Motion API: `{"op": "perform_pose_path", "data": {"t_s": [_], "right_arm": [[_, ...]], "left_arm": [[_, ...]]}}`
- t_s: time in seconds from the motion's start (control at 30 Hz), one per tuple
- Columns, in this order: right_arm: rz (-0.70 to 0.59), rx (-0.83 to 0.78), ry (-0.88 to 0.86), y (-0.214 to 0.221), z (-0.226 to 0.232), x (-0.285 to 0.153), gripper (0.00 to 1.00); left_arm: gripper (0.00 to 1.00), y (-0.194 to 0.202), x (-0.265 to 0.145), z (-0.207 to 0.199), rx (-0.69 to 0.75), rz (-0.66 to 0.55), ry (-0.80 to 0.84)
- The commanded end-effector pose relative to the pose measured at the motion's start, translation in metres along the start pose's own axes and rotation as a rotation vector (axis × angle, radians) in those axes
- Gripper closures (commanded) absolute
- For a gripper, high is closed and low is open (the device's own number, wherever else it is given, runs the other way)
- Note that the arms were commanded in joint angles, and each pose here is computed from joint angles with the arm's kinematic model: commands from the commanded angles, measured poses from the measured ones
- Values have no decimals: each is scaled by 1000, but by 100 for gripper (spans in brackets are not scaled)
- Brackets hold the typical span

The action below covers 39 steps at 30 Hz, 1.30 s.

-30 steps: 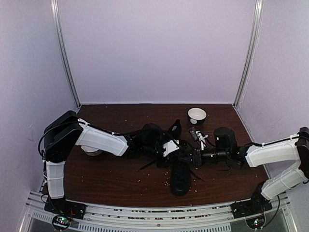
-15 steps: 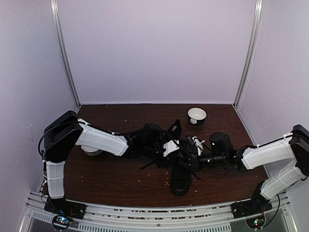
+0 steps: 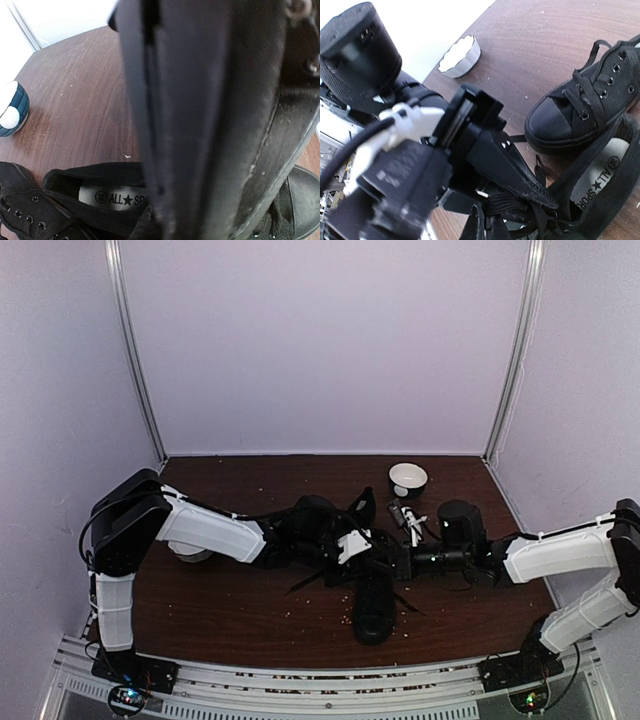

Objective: Tie the shoes
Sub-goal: Tie the loops with the shoelace on the shoe.

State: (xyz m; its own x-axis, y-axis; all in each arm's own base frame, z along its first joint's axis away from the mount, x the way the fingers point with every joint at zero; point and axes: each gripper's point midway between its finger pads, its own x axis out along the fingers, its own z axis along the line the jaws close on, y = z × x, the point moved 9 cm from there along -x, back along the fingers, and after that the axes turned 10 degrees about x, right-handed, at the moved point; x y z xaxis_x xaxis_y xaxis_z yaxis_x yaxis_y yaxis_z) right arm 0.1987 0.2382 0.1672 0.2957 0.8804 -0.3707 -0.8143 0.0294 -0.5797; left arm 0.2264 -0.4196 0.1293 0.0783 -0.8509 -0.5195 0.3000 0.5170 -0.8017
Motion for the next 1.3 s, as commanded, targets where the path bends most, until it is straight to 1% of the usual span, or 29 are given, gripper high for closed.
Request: {"op": "perform_pose_path", "data": {"t_s": [0.0,0.2,0.33,0.5,0.57,0.63,0.73,0.77,0.87,0.93,1.03,1.13,1.27], "right_arm": [[-37,2,-42,-14,10,-1,100],[-41,20,-60,-17,10,4,100],[-46,27,-79,-19,11,7,100],[-43,43,-83,-18,8,10,100],[-40,48,-88,-17,7,11,100],[-43,49,-93,-18,8,10,100],[-41,44,-91,-19,10,8,100],[-40,40,-87,-19,10,8,98],[-14,29,-54,-19,9,4,87],[-12,22,-35,-20,9,-2,78],[2,17,0,-20,7,-15,70],[24,8,43,-19,3,-29,66],[43,13,109,-17,-10,-44,66]], "left_arm": [[86,-13,-6,7,34,-41,-23],[84,-16,-6,8,26,-70,-19],[82,-19,-6,8,15,-101,-21],[82,-20,-6,8,-1,-124,-26],[86,-20,-5,8,-4,-131,-23],[93,-20,-5,8,-5,-131,-20],[100,-18,-4,7,-2,-128,-13],[100,-18,-4,6,-1,-127,-11],[100,-17,-3,7,-2,-119,-7],[100,-17,-2,7,-6,-113,-10],[100,-16,-1,8,-11,-105,-22],[100,-15,-2,9,-13,-99,-36],[100,-15,-2,9,-14,-100,-38]]}}
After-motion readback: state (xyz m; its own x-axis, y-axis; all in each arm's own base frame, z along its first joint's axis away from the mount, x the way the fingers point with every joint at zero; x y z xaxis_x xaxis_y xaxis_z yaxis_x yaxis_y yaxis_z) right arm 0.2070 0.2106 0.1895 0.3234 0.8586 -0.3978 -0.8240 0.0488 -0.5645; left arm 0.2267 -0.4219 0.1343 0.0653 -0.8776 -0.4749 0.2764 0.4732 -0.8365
